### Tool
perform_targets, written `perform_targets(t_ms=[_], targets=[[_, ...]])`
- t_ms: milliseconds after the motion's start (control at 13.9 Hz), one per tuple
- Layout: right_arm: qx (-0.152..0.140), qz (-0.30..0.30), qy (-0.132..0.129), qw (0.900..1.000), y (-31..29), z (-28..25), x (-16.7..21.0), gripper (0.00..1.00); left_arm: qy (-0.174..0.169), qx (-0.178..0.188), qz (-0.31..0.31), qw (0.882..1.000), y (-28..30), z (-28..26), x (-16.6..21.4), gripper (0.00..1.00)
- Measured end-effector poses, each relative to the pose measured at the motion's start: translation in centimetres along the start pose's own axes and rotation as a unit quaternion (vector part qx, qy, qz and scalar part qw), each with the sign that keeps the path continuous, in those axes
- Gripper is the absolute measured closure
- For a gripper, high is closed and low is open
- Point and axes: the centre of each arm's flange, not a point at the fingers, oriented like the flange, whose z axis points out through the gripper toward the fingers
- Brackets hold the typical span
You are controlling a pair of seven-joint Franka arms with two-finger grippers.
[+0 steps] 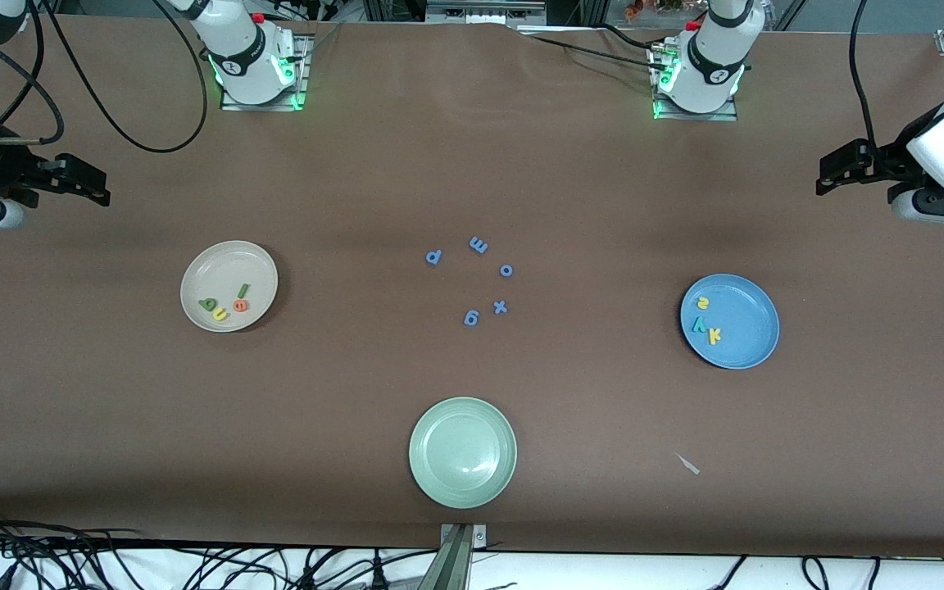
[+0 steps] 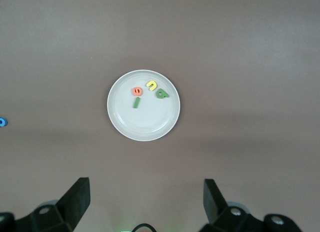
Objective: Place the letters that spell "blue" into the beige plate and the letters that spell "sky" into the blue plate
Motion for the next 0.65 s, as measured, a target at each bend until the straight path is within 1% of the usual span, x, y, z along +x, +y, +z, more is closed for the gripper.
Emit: perform_targets(t_ms=[646], targets=[[0.000, 0.001, -0.004, 1.000, 0.12, 0.42, 0.24, 0.00, -0.001, 0.000, 0.000, 1.000, -0.02, 0.03, -0.01, 0.00]])
